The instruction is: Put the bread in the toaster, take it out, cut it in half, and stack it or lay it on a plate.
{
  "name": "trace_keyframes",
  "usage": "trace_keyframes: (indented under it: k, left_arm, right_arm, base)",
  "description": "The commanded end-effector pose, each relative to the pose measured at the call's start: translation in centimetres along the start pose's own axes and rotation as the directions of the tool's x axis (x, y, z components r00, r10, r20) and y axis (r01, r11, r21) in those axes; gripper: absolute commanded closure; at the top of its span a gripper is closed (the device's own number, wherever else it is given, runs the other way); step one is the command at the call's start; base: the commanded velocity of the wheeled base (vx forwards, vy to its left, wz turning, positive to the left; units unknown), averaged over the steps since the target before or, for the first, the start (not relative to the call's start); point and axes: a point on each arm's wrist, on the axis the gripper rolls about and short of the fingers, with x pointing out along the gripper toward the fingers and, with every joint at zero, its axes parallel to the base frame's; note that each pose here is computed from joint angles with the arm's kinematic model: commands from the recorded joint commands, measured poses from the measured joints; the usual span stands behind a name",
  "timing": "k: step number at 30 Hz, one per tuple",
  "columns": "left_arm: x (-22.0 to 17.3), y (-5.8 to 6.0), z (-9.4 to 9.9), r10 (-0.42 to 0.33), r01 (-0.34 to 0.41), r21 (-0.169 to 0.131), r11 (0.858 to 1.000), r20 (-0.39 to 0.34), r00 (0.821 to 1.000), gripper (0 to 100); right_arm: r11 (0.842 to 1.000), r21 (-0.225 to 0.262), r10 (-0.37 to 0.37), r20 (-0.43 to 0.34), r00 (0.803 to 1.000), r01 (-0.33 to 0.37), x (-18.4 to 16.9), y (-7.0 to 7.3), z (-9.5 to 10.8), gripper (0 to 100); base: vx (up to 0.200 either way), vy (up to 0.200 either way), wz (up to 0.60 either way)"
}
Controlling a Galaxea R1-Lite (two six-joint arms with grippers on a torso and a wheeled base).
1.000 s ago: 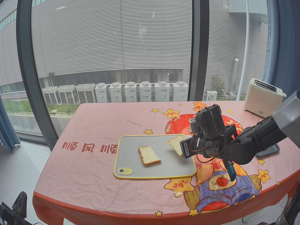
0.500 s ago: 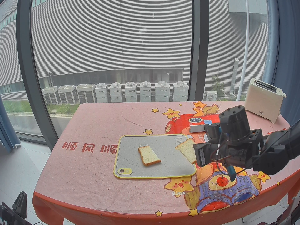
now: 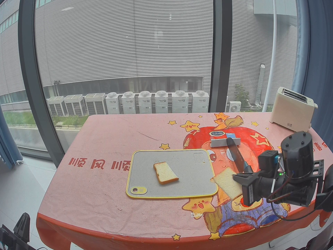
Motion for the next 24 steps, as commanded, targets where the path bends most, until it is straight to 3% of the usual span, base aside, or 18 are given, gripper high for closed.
trace_keyframes:
  k: [1,24]
  left_arm:
    - [0.01,-0.01,-0.53,0.0,0.0,0.0,1.0,-0.001,1.0,100]
    - [0.0,-0.01,-0.48,-0.001,0.001,0.0,1.0,0.0,1.0,100]
  right_arm:
    - [1.0,0.0,0.029,0.041,0.999,-0.029,-2.75,-0.5,-0.81,100]
    - [0.998,-0.011,0.059,0.039,0.997,-0.059,-3.0,0.27,-1.17,100]
  base:
    - [0.0,0.0,0.0]
    - [0.0,0.0,0.0]
